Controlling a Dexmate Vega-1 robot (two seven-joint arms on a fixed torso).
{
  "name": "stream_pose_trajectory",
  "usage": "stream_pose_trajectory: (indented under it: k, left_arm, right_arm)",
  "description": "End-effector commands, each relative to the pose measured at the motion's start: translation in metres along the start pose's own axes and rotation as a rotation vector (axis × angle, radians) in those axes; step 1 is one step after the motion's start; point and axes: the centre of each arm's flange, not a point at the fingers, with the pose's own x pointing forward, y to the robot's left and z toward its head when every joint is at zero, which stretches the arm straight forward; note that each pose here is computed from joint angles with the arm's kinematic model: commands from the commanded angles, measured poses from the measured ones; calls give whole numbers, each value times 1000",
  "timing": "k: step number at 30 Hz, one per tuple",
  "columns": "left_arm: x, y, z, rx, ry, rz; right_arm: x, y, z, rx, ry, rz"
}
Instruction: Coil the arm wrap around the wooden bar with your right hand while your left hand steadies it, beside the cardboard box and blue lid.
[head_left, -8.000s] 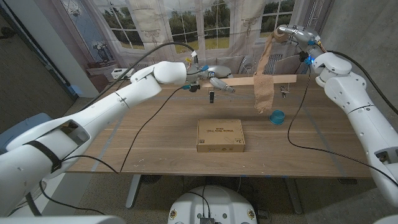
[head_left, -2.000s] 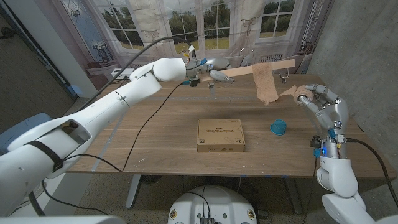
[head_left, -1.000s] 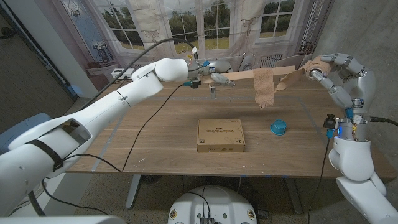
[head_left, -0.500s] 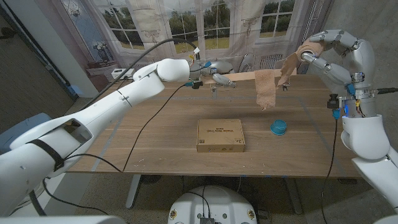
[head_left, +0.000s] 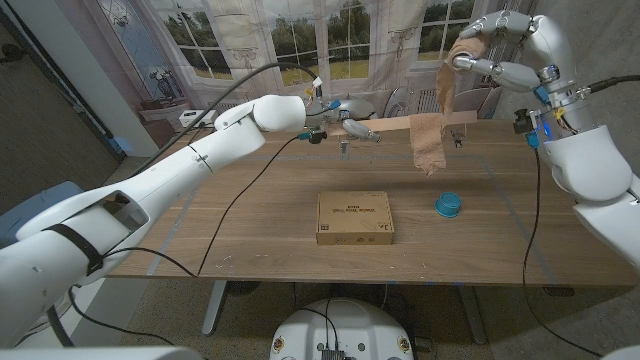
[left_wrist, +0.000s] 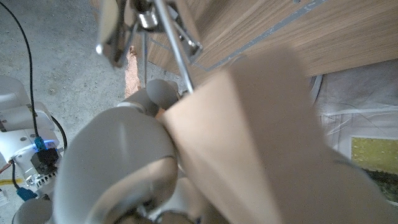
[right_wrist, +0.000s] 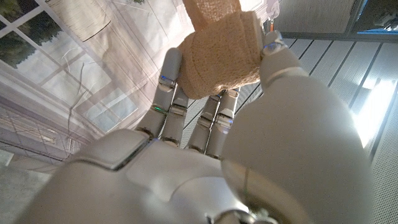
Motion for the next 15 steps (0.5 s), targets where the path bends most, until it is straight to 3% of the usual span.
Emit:
stream_pose_trajectory:
  k: [1,9,15]
  left_arm:
    - [-3,-3,-7,-10,11,-6]
    - [-2,-2,-10,-12,10,-15]
    - [-2,-1,-14,-15,14,-19]
  right_arm:
    - [69,16,-10,2,3,121]
    - [103,34,-25,24,8,165]
    - [119,38,-39,49,19,144]
